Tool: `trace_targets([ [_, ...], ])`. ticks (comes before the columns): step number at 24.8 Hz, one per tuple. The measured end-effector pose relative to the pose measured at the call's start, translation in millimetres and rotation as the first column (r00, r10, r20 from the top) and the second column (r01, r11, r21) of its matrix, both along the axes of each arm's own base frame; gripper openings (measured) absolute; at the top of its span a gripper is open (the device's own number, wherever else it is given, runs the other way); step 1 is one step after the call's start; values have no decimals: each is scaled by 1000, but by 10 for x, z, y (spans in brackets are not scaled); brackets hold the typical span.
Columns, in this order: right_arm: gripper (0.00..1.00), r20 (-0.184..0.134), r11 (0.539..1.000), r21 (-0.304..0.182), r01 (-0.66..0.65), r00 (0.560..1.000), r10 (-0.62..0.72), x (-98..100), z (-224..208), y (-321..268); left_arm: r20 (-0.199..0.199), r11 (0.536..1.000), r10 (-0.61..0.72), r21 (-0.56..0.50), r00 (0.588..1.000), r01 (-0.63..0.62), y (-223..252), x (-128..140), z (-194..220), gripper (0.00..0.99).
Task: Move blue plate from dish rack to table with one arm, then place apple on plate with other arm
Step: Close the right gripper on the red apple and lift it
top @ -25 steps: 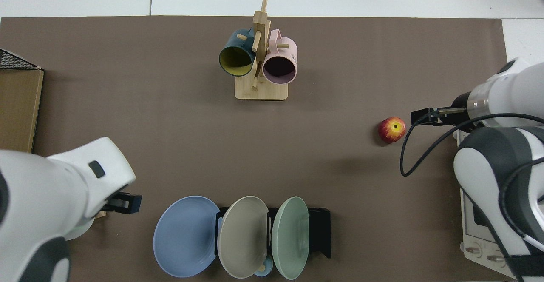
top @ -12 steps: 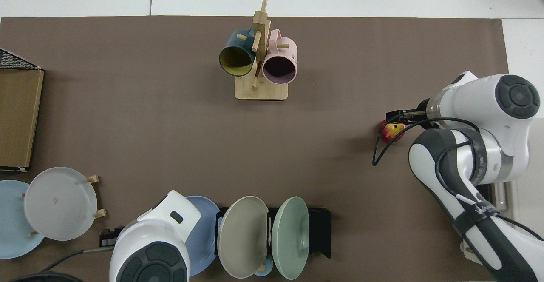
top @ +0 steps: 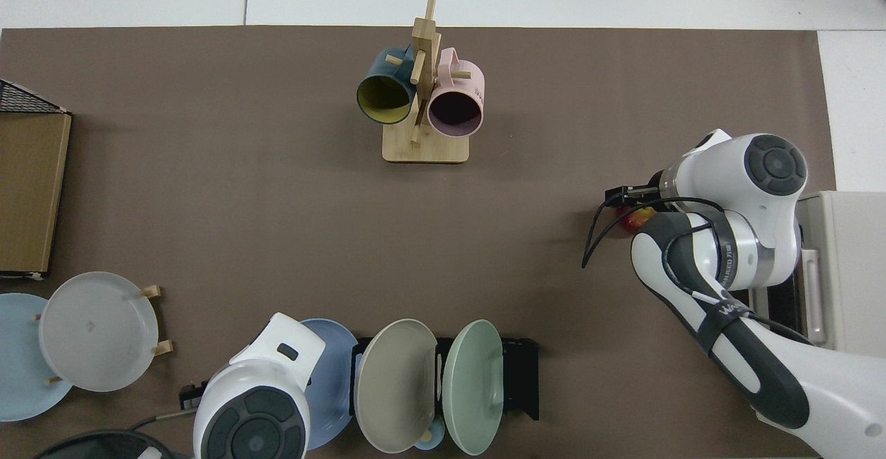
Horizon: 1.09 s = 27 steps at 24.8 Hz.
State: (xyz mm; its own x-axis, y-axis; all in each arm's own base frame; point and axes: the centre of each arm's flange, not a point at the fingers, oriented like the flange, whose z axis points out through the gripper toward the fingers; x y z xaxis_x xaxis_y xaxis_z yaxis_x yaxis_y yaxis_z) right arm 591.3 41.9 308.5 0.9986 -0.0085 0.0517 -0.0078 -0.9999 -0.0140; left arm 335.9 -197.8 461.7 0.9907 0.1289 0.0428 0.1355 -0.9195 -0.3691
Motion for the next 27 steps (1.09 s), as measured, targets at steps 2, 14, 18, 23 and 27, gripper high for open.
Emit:
trace_targets([
  [2, 969, -21, 1000, -1, 1, 1000, -1, -15, -127, 12, 4, 1000, 4, -10, 1000, -4, -9, -5, -32, 885],
  [14, 775, -44, 1000, -4, -27, 999, 26, 7, 165, 29, -13, 1000, -9, -1, 1000, 9, -16, -118, -373, 890],
  [18, 775, -57, 999, -5, -31, 998, 31, 19, 627, 31, -17, 1000, -17, 0, 1000, 17, -61, -174, -479, 894],
  [23, 775, -86, 999, -5, -36, 996, 35, 4, 1251, 32, -32, 1000, -17, -12, 999, 16, -58, -212, -563, 881],
  [27, 775, -98, 999, -5, -37, 994, 37, -32, 1674, 24, -63, 999, -40, -38, 997, 38, -49, -232, -610, 824],
])
